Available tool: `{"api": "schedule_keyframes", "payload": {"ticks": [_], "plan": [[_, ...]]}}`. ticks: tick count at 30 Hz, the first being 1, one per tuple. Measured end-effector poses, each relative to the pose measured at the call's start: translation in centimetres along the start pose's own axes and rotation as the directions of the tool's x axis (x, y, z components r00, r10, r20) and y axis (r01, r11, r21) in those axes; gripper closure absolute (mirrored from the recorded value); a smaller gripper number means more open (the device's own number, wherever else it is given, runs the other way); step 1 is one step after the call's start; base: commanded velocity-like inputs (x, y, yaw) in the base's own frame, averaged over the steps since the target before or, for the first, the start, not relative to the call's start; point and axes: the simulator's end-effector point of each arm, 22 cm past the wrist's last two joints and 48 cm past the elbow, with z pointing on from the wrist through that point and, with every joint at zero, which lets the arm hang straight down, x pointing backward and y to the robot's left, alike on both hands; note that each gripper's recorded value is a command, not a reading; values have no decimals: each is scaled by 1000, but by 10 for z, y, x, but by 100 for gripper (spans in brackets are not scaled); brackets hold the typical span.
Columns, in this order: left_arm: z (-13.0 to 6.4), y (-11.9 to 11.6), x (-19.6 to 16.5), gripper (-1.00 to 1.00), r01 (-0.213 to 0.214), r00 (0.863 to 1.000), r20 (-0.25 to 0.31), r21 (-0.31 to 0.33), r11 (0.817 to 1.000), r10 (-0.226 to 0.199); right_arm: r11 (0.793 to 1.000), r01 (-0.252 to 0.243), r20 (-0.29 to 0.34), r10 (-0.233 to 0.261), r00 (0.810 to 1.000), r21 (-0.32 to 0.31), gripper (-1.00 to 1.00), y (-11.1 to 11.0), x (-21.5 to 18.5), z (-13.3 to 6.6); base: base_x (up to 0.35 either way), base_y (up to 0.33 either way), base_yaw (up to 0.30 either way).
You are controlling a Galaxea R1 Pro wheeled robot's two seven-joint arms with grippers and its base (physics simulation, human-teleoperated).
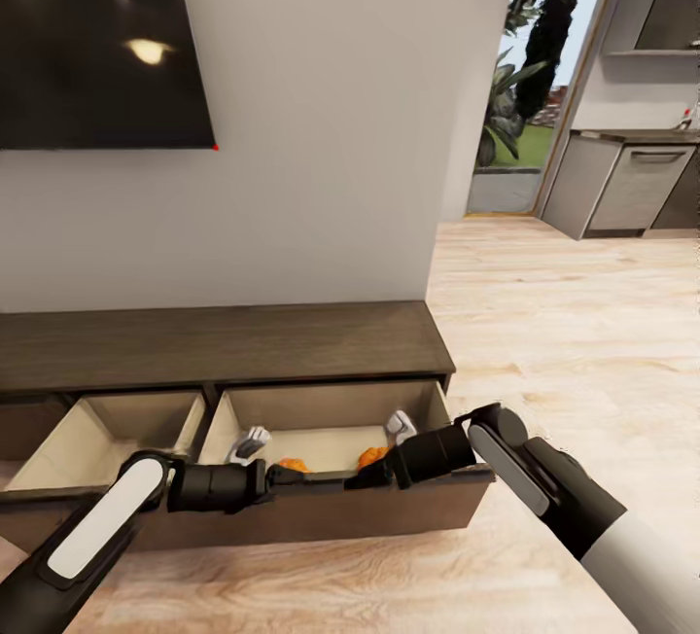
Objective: Place each of the two pumpkins and all three candles from the living room inside a cabinet in the living room (use any cabinet), then make sure every cabinet is closed, and position the cauldron so it is next to a table in the living room.
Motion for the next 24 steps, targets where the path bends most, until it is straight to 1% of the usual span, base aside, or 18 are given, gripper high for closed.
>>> {"api": "schedule_keyframes", "payload": {"ticks": [3, 7, 8, 9, 12, 14, 15, 16, 17, 18, 19, 20, 21, 22, 24], "plan": [[6, -2, 21, -100, 4, 999, -46, -5, 1000, -4, 1000, 1, -47, -2, 999, -5, -100, 6, 10, 7, -200, 0, 0], [14, -6, 51, -100, 3, 993, -115, -10, 1000, -4, 1000, 1, -90, -2, 996, -9, -100, 13, 19, 13, -55, 0, 0], [17, -5, 59, -100, 4, 991, -131, -13, 1000, -5, 1000, 1, -111, -2, 994, -9, -100, 14, 26, 17, -11, 0, 0], [19, -3, 66, -100, 8, 990, -143, -17, 1000, -11, 1000, 0, -136, -1, 991, -9, -100, 13, 34, 21, -8, 0, 0], [23, 4, 76, -100, 25, 988, -154, -28, 999, -29, 1000, -1, -181, 1, 983, 0, -100, 10, 51, 29, -4, 0, 0], [28, 13, 83, -100, 51, 985, -161, -44, 998, -58, 999, 8, -216, -1, 976, 32, -100, -1, 65, 34, -1, 0, 0], [33, 21, 88, -100, 69, 983, -165, -61, 996, -78, 998, 22, -228, -8, 974, 59, -100, -12, 71, 35, 0, 0, 0], [38, 32, 94, -100, 84, 980, -171, -87, 993, -98, 995, 39, -236, -16, 972, 94, -100, -25, 78, 35, 0, 0, 0], [46, 51, 104, -100, 95, 977, -175, -137, 986, -118, 988, 60, -240, -24, 970, 144, -100, -45, 87, 35, 0, 0, 0], [58, 90, 117, -100, 96, 979, -155, -239, 966, -136, 967, 90, -238, -32, 971, 239, -100, -84, 102, 31, 0, 0, 0], [65, 110, 121, -100, 94, 983, -127, -294, 951, -136, 951, 94, -228, -25, 973, 296, -100, -108, 110, 26, 0, 0, 0], [73, 137, 124, -100, 76, 990, -83, -367, 927, -114, 922, 105, -207, -28, 978, 373, -100, -138, 117, 20, 0, 0, 0], [77, 153, 128, -100, 56, 994, -62, -414, 909, -90, 901, 107, -188, -29, 982, 420, -100, -156, 122, 19, 0, 0, 0], [86, 171, 138, -100, 25, 997, -48, -468, 884, -54, 871, 107, -164, -31, 986, 480, -100, -178, 130, 22, 0, 0, 0], [96, 193, 156, -100, -2, 999, -46, -529, 848, -27, 829, 100, -133, -31, 991, 550, -100, -202, 140, 31, 0, 0, 0]]}}
